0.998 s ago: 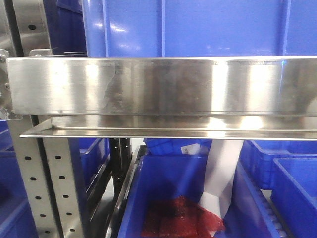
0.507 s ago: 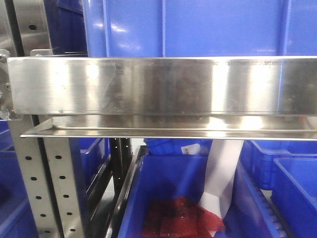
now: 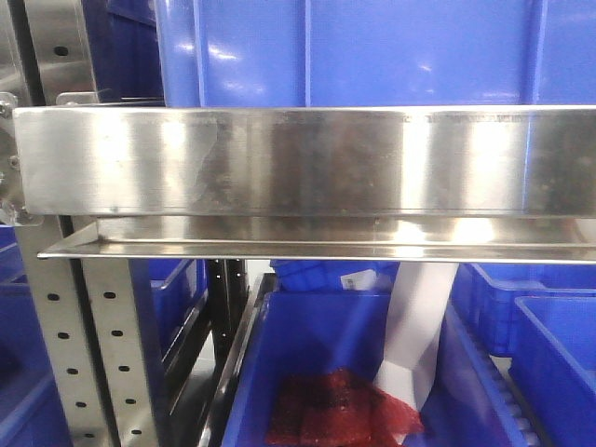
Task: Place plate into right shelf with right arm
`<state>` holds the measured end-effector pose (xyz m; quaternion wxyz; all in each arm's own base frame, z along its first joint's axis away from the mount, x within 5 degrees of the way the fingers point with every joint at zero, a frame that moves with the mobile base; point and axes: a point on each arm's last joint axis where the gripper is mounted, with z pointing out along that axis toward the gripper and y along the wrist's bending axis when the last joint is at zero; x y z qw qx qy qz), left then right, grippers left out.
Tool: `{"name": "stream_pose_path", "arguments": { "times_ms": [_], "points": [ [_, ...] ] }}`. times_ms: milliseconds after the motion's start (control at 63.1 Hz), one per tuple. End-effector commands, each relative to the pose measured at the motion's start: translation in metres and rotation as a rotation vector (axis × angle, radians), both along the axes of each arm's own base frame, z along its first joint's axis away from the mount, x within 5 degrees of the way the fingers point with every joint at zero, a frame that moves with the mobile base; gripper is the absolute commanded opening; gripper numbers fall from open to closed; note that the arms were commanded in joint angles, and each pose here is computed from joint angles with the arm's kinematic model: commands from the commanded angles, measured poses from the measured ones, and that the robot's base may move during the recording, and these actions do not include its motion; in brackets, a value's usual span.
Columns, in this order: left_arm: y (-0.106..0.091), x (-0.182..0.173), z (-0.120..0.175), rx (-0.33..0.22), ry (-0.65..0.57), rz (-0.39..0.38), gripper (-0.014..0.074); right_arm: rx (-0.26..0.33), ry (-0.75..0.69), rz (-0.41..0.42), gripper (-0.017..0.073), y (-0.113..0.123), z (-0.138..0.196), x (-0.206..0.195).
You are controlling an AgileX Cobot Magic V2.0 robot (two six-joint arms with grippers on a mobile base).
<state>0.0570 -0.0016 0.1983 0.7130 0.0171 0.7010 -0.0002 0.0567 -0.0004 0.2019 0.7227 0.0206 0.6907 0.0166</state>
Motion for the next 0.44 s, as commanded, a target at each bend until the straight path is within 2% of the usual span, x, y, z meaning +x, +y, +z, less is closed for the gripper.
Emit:
{"name": "stream_pose_path", "arguments": {
  "times_ms": [0, 428],
  "points": [
    [0.0010, -0.0008, 0.0052, -0.018, -0.089, 0.009, -0.0128, -0.012, -0.111, -0.004, 0.0052, -0.0002, 0.0130, -0.0031],
    [0.0010, -0.0008, 0.0052, -0.018, -0.089, 0.009, -0.0128, -0.012, -0.111, -0.004, 0.0052, -0.0002, 0.0130, -0.0031]
  ]
}}
